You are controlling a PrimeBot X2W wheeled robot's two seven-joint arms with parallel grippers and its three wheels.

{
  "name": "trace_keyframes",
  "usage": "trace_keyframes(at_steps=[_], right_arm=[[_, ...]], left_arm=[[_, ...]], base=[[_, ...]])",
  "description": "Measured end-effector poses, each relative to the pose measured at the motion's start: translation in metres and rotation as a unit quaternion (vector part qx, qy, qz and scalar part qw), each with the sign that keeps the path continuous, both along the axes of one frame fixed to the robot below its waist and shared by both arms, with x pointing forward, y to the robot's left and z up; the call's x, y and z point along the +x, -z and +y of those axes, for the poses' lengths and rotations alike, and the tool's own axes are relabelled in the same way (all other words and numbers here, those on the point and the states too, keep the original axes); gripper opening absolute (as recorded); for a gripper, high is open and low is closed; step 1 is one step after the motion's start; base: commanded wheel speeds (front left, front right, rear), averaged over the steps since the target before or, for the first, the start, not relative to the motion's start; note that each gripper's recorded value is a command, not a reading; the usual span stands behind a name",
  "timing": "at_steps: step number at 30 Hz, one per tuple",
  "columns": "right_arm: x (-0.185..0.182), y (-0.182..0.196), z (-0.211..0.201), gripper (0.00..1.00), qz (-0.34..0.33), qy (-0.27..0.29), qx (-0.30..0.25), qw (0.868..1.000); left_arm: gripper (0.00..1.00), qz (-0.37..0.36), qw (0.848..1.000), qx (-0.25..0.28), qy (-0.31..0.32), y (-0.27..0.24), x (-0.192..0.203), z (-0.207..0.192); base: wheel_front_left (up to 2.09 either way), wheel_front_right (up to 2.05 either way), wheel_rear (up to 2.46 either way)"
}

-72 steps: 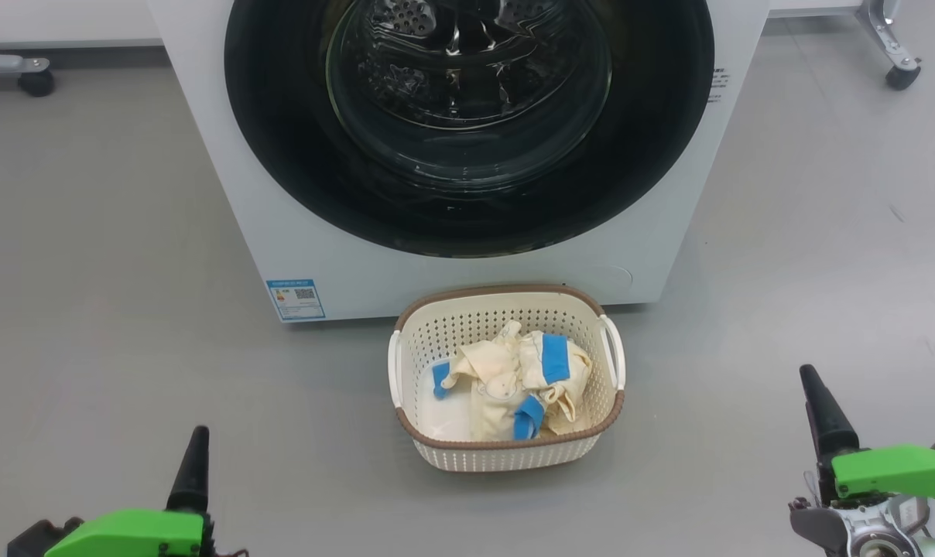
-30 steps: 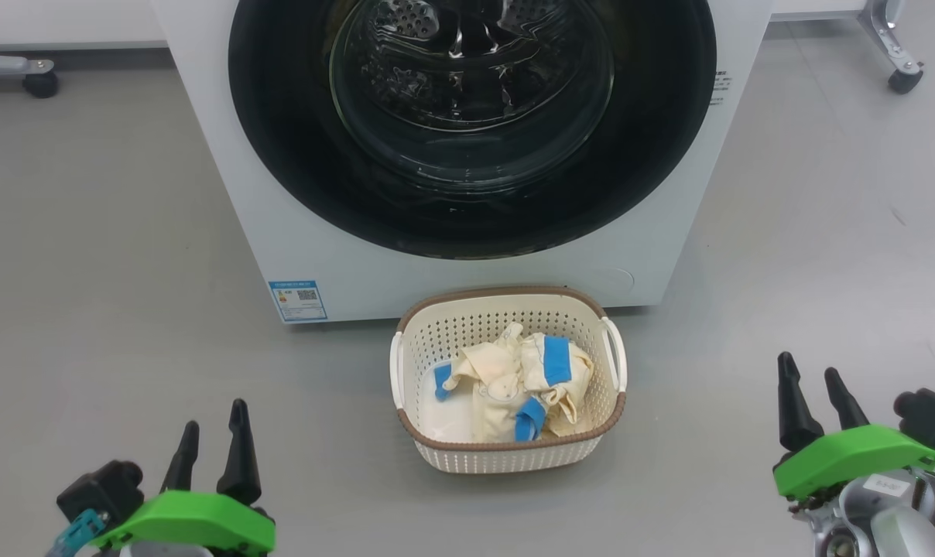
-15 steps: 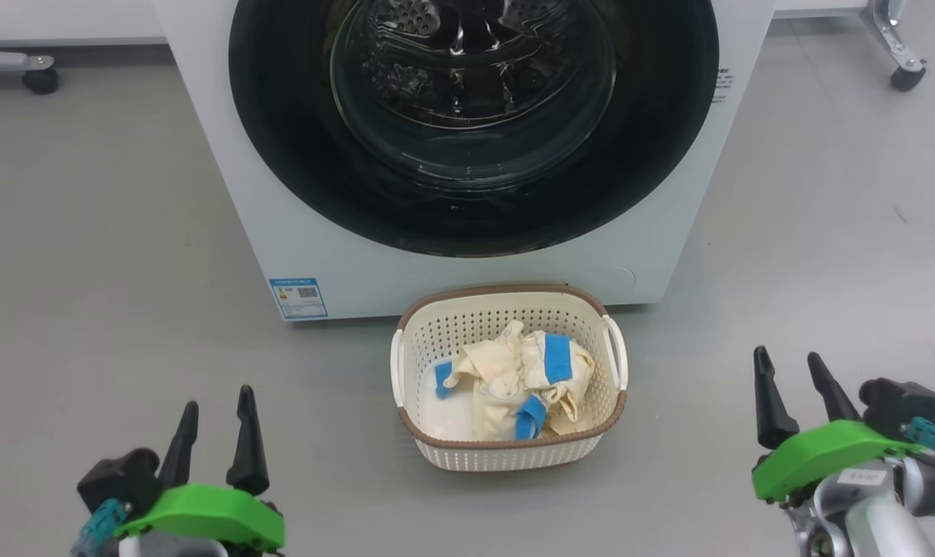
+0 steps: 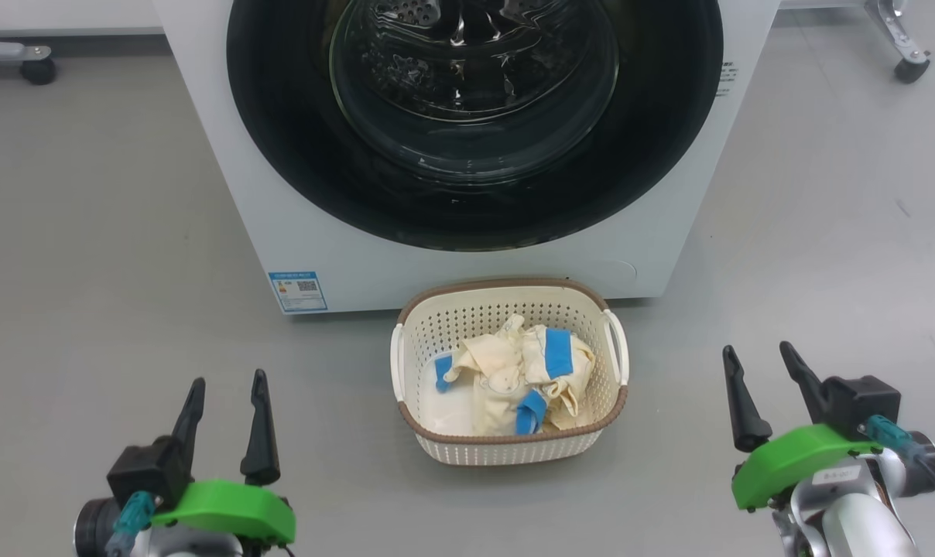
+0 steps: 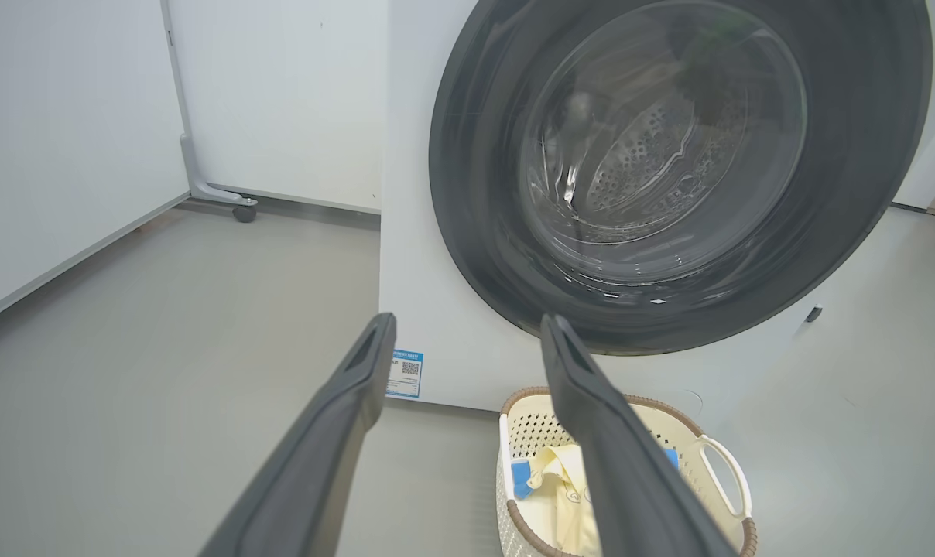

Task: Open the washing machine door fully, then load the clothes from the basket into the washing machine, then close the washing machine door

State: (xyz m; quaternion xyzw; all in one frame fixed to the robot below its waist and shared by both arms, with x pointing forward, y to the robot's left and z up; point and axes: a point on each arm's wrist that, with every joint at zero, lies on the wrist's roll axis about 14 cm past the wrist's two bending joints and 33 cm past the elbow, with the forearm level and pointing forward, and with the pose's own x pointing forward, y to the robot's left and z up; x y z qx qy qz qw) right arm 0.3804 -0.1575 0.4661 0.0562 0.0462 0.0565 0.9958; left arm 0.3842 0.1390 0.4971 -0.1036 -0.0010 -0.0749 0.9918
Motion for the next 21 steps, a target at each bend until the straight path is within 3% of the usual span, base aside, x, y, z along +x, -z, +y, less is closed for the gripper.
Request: trace_keyframes(at_steps=[16,21], right_arm=[[0.002,-0.006,0.007,1.00,-0.028,-0.029,-0.091,0.995],[0.003,-0.008,0.007,1.00,-0.033,-0.029,-0.094,0.995]], left_arm=[[1.00,-0.037,0.995,0.091,0.023,-0.007,0.000,-0.010],[1.00,-0.041,0.994,0.095,0.024,-0.009,0.001,-0.011]], base=[[0.00,0.00,0.00],[0.00,0.00,0.00]])
